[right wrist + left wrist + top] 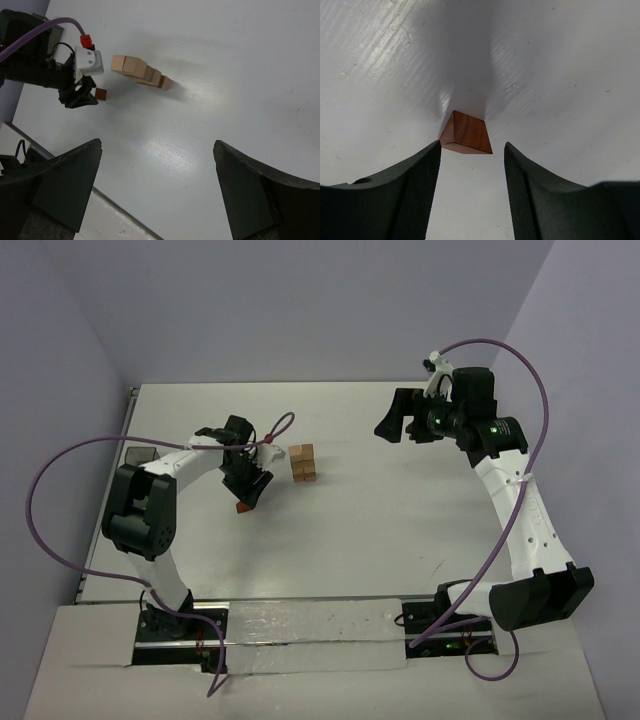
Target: Build the wood block tower
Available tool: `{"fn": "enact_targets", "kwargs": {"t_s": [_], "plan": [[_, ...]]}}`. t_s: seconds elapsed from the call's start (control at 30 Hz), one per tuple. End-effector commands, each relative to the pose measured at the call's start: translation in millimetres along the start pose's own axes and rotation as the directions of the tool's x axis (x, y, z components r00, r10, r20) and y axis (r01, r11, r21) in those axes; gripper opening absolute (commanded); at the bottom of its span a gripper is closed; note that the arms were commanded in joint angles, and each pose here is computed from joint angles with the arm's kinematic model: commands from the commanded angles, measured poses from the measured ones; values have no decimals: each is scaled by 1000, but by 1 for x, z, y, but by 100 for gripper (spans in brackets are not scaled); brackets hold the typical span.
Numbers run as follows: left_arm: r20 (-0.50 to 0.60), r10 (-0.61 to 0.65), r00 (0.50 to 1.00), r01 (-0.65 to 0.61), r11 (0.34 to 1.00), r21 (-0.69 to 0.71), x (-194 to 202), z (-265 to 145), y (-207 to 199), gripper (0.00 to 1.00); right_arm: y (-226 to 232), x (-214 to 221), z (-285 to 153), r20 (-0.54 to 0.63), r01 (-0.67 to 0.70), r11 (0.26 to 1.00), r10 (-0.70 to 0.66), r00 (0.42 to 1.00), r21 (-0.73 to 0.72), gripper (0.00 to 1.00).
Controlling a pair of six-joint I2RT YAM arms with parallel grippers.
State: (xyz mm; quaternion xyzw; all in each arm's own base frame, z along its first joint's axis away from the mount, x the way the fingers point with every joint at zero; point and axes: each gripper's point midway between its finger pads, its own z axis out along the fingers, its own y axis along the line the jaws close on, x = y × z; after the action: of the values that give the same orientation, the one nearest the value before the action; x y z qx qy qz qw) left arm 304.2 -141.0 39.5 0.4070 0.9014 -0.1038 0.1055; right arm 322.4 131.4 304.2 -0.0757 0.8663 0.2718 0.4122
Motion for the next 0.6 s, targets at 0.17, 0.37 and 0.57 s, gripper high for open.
{"fn": "enact_targets", "kwargs": {"t_s": [0.17,0.37,0.57], "plan": [[76,156,985,-154,988,-27,-21,-14,7,63,4,-5,2,25,-4,999,5,1000,-42,100],[119,261,958,-266,964,25,-26,-24,-4,66,3,-3,3,19,-6,999,7,1000,-43,100],[114,300,947,-307,951,43,-26,-20,-5,64,2,-3,4,19,-13,999,14,1000,-44,100]]}}
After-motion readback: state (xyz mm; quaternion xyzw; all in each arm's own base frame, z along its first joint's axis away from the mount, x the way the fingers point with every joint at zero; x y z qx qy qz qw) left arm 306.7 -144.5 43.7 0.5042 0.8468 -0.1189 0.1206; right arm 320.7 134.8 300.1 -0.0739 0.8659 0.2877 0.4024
